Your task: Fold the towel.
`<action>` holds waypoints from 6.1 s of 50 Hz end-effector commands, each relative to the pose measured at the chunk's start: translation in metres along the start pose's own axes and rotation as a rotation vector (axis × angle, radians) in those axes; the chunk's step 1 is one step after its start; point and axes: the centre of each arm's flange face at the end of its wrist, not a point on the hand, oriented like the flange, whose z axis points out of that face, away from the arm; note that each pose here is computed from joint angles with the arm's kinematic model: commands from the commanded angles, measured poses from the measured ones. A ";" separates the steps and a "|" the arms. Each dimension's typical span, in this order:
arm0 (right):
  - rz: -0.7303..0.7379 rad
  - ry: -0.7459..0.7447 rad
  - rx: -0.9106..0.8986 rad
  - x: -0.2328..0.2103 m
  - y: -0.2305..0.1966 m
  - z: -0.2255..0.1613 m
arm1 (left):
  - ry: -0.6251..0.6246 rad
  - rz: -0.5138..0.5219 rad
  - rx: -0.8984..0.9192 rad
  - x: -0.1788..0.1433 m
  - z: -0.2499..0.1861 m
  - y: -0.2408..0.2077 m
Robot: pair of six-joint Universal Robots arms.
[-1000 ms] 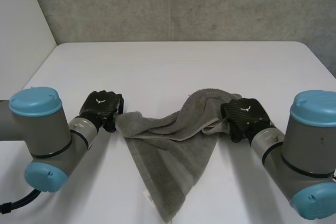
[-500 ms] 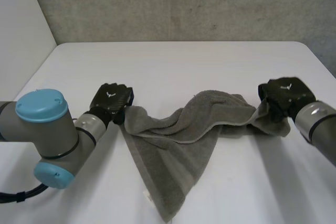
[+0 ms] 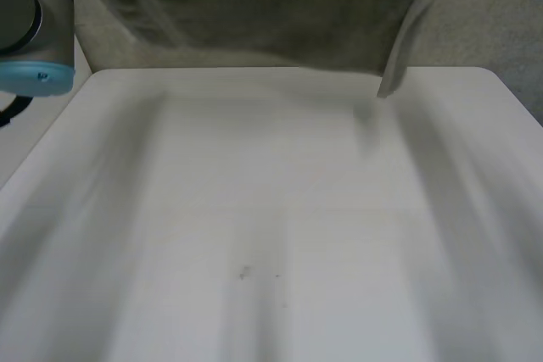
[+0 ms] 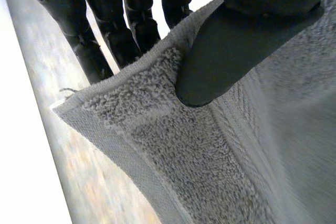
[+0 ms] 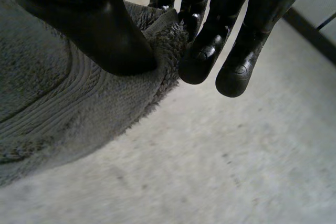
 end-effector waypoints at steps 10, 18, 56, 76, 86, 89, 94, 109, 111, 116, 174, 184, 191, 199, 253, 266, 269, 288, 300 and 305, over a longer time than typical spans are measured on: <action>0.147 -0.689 -0.829 -0.098 0.093 -0.210 | 0.083 -0.055 -0.845 -0.010 -0.179 0.154; -0.006 -0.827 -0.982 -0.098 0.093 -0.261 | 0.155 -0.074 -1.013 -0.007 -0.233 0.169; 0.113 -0.492 -1.056 -0.092 0.098 -0.291 | 0.068 -0.053 -0.907 -0.035 -0.215 0.172; 0.248 -0.498 -1.094 -0.110 0.084 -0.300 | 0.072 -0.056 -0.925 -0.035 -0.222 0.172; 0.194 -0.456 -1.130 -0.106 0.097 -0.301 | 0.072 -0.056 -0.927 -0.034 -0.222 0.173; 0.172 -0.460 -1.129 -0.105 0.097 -0.301 | 0.072 -0.056 -0.927 -0.034 -0.222 0.173; 0.157 -0.459 -1.123 -0.104 0.098 -0.300 | 0.072 -0.056 -0.928 -0.034 -0.222 0.173; 0.134 -0.361 -1.017 -0.078 0.088 -0.268 | 0.082 -0.057 -0.879 -0.032 -0.221 0.184; 0.132 -0.355 -1.026 -0.075 0.091 -0.269 | 0.106 -0.068 -0.872 -0.029 -0.222 0.189; 0.135 -0.362 -1.036 -0.074 0.093 -0.270 | 0.208 -0.116 -0.858 -0.019 -0.224 0.199; -0.079 -0.742 -1.156 -0.012 0.031 -0.159 | 0.320 0.041 -0.693 -0.034 -0.157 0.091; -0.228 -0.378 -0.582 -0.030 0.020 -0.031 | 0.128 0.137 -0.404 -0.038 -0.053 0.043; -0.089 -0.114 -0.232 -0.001 -0.026 0.022 | -0.010 -0.072 -0.076 -0.054 -0.005 -0.039; 0.006 -0.185 -0.384 -0.019 0.004 -0.012 | -0.012 -0.217 -0.133 -0.050 -0.021 -0.016; -0.246 -0.803 -1.113 -0.019 0.041 -0.212 | 0.304 0.041 -0.729 -0.049 -0.229 0.073; -0.229 -0.675 -1.096 -0.073 0.127 -0.181 | 0.236 0.065 -0.742 -0.014 -0.142 0.187; -0.223 -0.636 -1.032 -0.088 0.142 -0.170 | 0.230 0.047 -0.712 0.001 -0.128 0.202; -0.295 -0.471 -0.826 -0.123 0.204 -0.151 | 0.161 0.073 -0.729 0.008 -0.123 0.252; -0.195 -0.353 -0.927 -0.090 0.169 -0.144 | 0.139 0.078 -0.764 0.000 -0.136 0.214; -0.127 -0.338 -1.043 -0.062 0.143 -0.160 | 0.142 0.074 -0.750 -0.005 -0.143 0.176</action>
